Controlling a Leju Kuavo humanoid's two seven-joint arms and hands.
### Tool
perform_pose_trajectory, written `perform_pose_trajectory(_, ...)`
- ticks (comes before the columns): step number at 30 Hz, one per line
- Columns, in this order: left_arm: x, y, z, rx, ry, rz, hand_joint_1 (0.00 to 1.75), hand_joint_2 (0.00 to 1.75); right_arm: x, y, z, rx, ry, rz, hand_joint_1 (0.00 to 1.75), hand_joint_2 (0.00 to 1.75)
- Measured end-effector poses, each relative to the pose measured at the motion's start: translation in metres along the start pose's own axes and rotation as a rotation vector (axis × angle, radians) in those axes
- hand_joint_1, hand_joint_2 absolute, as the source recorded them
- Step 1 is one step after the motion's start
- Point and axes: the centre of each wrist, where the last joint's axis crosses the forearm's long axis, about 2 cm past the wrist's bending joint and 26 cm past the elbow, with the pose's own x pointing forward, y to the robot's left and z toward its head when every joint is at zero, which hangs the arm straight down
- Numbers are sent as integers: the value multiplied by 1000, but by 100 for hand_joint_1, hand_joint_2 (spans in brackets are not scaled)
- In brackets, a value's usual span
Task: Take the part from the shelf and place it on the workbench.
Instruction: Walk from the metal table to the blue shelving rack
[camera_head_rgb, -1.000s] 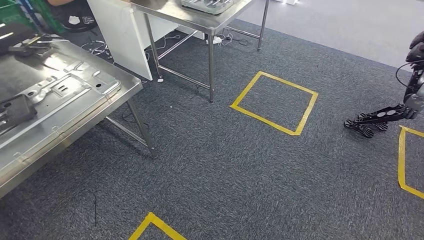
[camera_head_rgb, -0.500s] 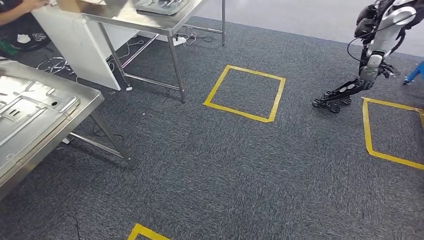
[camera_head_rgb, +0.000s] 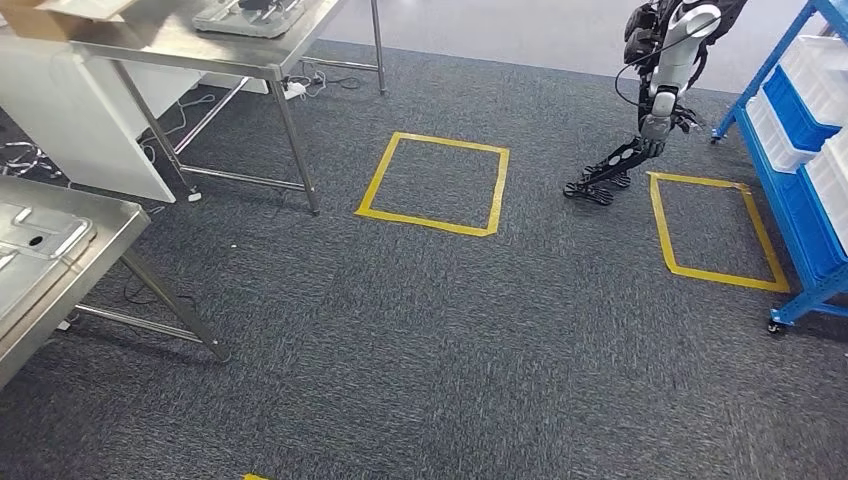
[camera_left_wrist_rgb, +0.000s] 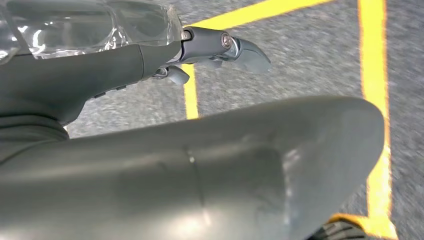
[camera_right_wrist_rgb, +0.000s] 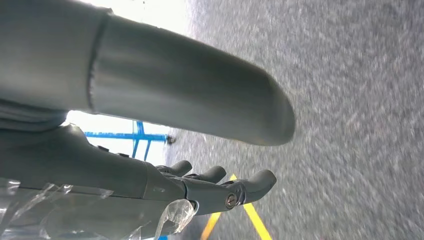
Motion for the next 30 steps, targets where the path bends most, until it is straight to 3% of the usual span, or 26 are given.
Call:
perform_pose_trajectory(8,1,-18,3,-23,16,-38,0,0,1,5,1,5,-4,-18,0,0)
perform_pose_trajectory(30,12,-19,2,-19,-16,-66,0,0,1,9,1,5,-5,-40,0,0)
